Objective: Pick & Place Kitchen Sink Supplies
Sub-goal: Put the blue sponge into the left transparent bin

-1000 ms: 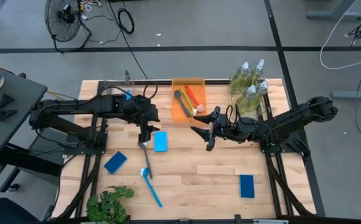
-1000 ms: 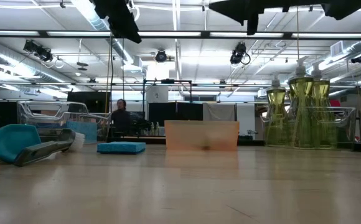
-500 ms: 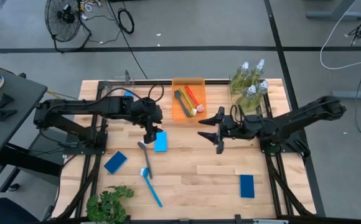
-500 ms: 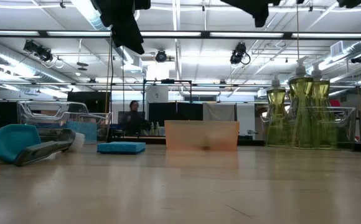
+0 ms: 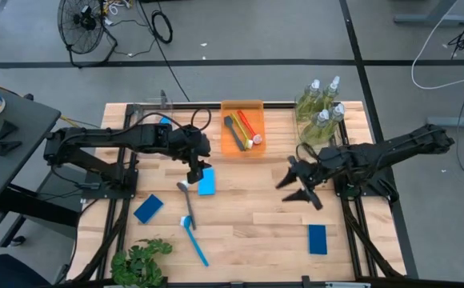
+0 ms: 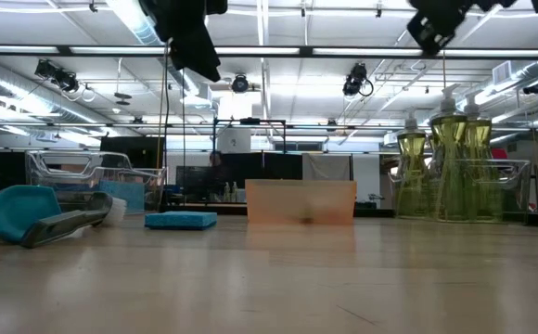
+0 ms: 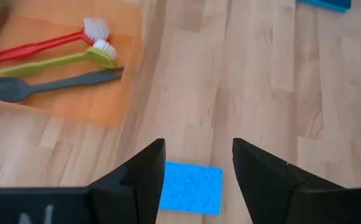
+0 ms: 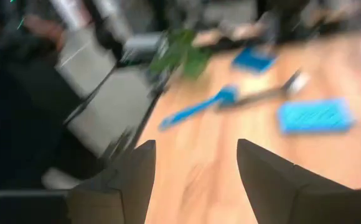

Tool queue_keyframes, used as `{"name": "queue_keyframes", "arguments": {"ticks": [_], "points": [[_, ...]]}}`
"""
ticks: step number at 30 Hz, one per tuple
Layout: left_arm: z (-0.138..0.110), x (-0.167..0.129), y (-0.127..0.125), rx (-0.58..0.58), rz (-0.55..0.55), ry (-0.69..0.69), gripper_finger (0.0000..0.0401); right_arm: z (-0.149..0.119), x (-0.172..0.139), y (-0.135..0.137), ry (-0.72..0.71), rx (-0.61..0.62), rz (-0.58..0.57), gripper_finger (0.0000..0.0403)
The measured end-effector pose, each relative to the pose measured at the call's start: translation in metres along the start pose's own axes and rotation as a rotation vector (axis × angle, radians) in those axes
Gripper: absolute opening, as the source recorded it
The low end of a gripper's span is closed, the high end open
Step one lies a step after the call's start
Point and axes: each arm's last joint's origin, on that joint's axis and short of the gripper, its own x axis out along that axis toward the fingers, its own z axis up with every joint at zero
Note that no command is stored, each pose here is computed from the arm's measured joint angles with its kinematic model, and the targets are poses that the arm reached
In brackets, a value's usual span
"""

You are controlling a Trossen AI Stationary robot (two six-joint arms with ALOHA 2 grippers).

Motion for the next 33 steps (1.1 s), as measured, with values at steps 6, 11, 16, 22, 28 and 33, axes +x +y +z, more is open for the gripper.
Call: {"name": "queue_keyframes", "arguments": {"ticks": [6,11,16,22,28,33], "points": [[0.001,0.0,0.001,-0.002,0.024,-0.012,0.0193,-0.023,-0.001,0.005,0.258,0.042,0.137,0.0226],[0.001,0.0,0.001,-0.019,0.026,-0.012,0.0193,-0.039,-0.004,0.015,0.413,0.032,0.18,0.0226],[0.001,0.0,0.001,-0.028,0.029,-0.014,0.0193,-0.051,-0.008,0.026,0.534,-0.007,0.247,0.0226],[0.003,0.0,0.001,-0.029,0.027,-0.031,0.0193,-0.069,-0.006,0.034,0.679,-0.024,0.27,0.0226],[0.003,0.0,0.0,-0.031,0.025,-0.038,0.0193,-0.096,0.001,0.037,0.784,0.001,0.269,0.0226],[0.004,-0.001,0.0,-0.044,0.025,-0.042,0.0193,-0.114,0.007,0.035,0.834,0.07,0.235,0.0226]]}}
